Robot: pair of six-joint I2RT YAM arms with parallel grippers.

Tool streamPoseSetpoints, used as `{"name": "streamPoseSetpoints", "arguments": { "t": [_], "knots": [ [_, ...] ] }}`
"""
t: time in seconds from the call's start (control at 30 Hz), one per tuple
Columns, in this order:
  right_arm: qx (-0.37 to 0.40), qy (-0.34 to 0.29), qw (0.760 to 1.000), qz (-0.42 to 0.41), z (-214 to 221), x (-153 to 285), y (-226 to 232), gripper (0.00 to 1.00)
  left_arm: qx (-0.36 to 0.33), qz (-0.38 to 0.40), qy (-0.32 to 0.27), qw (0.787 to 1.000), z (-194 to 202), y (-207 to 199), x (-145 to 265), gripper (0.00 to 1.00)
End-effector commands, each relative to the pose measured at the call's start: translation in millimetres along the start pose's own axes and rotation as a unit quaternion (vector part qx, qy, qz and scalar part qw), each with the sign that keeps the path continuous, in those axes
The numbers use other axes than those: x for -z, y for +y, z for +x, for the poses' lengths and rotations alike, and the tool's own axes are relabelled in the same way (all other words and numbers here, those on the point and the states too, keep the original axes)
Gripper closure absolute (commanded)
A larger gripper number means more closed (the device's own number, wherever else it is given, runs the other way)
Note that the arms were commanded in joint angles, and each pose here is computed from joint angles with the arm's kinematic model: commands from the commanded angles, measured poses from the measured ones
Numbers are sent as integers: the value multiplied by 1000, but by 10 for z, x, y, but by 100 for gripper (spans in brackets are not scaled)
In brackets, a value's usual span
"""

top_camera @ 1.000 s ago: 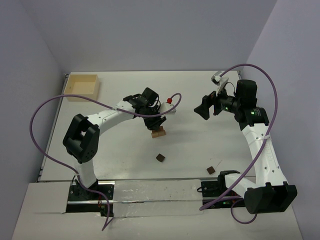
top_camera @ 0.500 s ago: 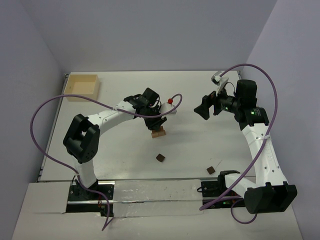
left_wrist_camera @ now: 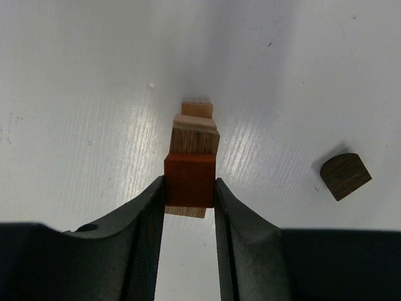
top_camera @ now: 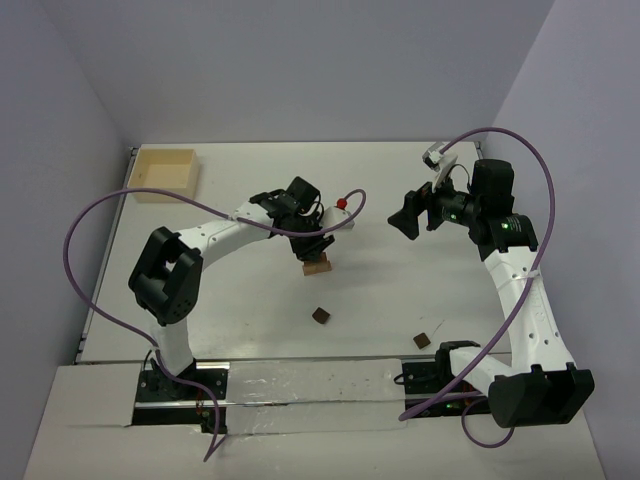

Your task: Build the wood block tower

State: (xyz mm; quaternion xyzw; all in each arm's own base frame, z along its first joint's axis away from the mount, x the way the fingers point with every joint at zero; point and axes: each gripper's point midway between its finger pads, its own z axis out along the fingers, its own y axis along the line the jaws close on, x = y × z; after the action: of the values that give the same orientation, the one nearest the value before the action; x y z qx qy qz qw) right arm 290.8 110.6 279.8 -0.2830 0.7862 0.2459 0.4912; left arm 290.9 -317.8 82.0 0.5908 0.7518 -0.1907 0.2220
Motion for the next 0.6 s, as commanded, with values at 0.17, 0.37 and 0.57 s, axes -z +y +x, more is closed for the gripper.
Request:
{"name": "streamPoseSetpoints", "arguments": {
  "t": [0.17,0.37,0.57],
  "knots": [
    [8,-17,1000,1,-73,-8,-21,0,-19,-9,-20,1000,-128,39,-7,54],
    [8,-18,1000,-2,-91,-8,-12,0,-25,-14,-27,999,-165,40,53,44],
    [8,-19,1000,-2,-99,-7,-15,0,-38,-33,-47,998,-270,61,208,41]
  ]
}}
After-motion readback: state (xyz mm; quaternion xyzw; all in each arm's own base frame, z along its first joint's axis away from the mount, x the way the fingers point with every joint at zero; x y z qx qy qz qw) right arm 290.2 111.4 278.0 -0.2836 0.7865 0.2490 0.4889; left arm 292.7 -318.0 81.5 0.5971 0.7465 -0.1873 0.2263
